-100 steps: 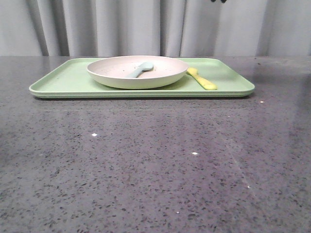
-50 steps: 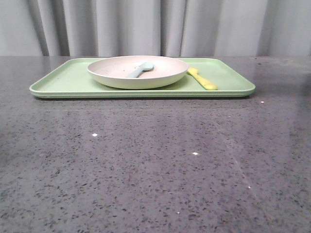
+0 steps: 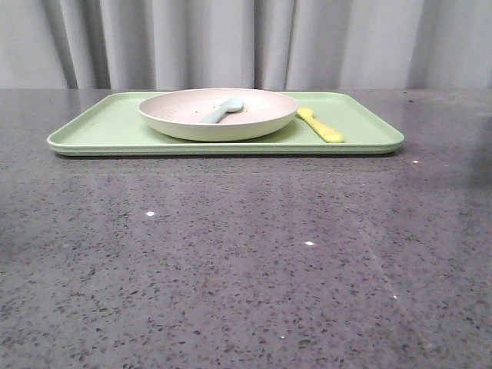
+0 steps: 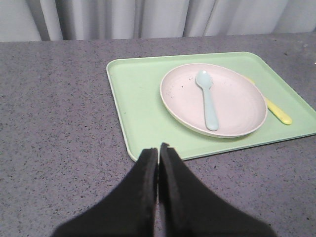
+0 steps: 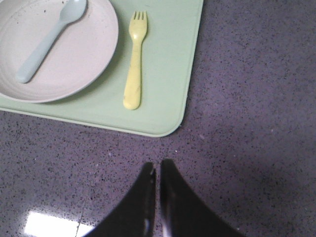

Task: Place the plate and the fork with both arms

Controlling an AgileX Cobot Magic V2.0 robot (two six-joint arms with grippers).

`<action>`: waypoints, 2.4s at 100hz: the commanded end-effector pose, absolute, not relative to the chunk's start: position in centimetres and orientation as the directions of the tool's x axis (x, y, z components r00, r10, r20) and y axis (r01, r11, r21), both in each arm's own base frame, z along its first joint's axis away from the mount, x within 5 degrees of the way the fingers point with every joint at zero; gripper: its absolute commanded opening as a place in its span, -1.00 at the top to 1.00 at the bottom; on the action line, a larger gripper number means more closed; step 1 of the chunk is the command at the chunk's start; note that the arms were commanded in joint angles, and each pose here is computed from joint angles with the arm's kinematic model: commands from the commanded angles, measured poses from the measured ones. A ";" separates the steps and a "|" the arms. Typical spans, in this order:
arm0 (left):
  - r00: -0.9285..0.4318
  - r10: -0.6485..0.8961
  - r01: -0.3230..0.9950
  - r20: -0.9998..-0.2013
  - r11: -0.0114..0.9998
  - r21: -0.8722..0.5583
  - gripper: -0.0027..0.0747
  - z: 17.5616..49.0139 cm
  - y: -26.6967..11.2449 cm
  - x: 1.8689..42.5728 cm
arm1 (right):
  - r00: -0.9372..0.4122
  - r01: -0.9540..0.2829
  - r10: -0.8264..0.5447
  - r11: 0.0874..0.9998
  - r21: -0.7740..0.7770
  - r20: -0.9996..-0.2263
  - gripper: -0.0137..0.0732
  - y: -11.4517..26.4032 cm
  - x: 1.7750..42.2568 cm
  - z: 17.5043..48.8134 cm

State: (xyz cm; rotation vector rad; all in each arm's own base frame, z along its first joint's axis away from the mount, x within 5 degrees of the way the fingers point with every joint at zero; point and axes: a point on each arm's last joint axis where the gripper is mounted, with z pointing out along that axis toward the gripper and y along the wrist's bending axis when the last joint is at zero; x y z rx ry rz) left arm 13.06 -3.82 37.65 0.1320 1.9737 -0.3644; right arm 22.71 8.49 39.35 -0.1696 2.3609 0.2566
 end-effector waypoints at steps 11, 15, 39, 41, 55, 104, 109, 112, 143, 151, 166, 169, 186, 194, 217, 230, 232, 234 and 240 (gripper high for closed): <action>-0.342 -0.118 0.246 -0.932 0.946 -0.210 0.98 38.2 -3.6 13.1 | -0.591 -0.221 -0.026 0.966 0.131 -0.807 0.83 7.4 20.2 39.9; -0.340 -0.119 0.244 -0.933 0.947 -0.210 0.98 37.8 -3.6 13.0 | -0.580 -0.224 -0.023 0.966 0.132 -0.814 0.83 7.1 19.6 39.6; -0.285 -0.138 0.235 -0.948 0.949 -0.209 0.98 36.0 -3.1 11.5 | -0.450 -0.252 0.016 0.957 0.144 -0.893 0.83 5.8 16.2 39.1; -0.277 -0.141 0.235 -0.951 0.949 -0.209 0.98 35.8 -3.1 11.4 | -0.440 -0.253 0.018 0.957 0.143 -0.898 0.83 5.7 15.9 38.9; -0.232 -0.145 0.231 -0.962 0.952 -0.199 0.98 34.8 -2.8 10.4 | -0.339 -0.270 0.031 0.954 0.129 -0.940 0.83 4.8 13.6 38.2; -0.162 -0.161 0.237 -0.974 0.951 -0.196 0.98 31.7 -2.1 7.3 | -0.171 -0.297 0.073 0.947 0.122 -0.982 0.83 2.4 7.3 34.1; -0.154 -0.162 0.239 -0.975 0.951 -0.196 0.98 31.6 -2.1 7.0 | -0.165 -0.298 0.076 0.947 0.123 -0.983 0.83 2.3 7.0 33.9; -0.150 -0.163 0.240 -0.975 0.951 -0.196 0.98 31.5 -2.1 6.9 | -0.162 -0.298 0.077 0.947 0.123 -0.984 0.83 2.2 6.9 33.9; -0.141 -0.165 0.241 -0.976 0.951 -0.195 0.98 31.6 -2.0 6.7 | -0.161 -0.298 0.077 0.947 0.123 -0.984 0.84 2.2 6.8 33.8; -0.141 -0.165 0.241 -0.976 0.951 -0.195 0.98 31.6 -2.0 6.7 | -0.161 -0.298 0.077 0.947 0.123 -0.984 0.84 2.2 6.8 33.8; -0.141 -0.165 0.241 -0.976 0.951 -0.195 0.98 31.6 -2.0 6.7 | -0.161 -0.298 0.077 0.947 0.123 -0.984 0.84 2.2 6.8 33.8; -0.141 -0.165 0.241 -0.976 0.951 -0.195 0.98 31.6 -2.0 6.7 | -0.161 -0.298 0.077 0.947 0.123 -0.984 0.84 2.2 6.8 33.8; -0.141 -0.164 0.241 -0.976 0.951 -0.195 0.98 31.6 -2.0 6.7 | -0.161 -0.298 0.077 0.947 0.123 -0.984 0.84 2.2 6.8 33.8; -0.143 -0.164 0.241 -0.976 0.951 -0.195 0.98 31.4 -2.0 6.8 | -0.161 -0.298 0.077 0.947 0.123 -0.984 0.84 2.2 6.8 33.8; -0.118 -0.166 0.236 -0.979 0.953 -0.190 0.98 31.1 -1.9 6.6 | -0.160 -0.298 0.078 0.947 0.123 -0.984 0.84 2.2 6.8 33.8; -0.050 -0.180 0.181 -0.982 0.966 -0.187 0.98 30.3 -1.4 6.6 | -0.160 -0.298 0.078 0.947 0.123 -0.984 0.84 2.2 6.8 33.8; -0.042 -0.181 0.170 -0.983 0.968 -0.185 0.98 30.1 -1.3 6.6 | -0.160 -0.298 0.078 0.947 0.123 -0.984 0.84 2.2 6.8 33.8; -0.026 -0.179 0.159 -0.984 0.971 -0.181 0.98 29.9 -1.2 6.6 | -0.160 -0.298 0.078 0.947 0.123 -0.984 0.84 2.2 6.8 33.8; 0.025 -0.163 0.128 -0.986 0.979 -0.159 0.98 29.6 -0.9 6.5 | -0.160 -0.298 0.078 0.947 0.123 -0.984 0.84 2.2 6.8 33.8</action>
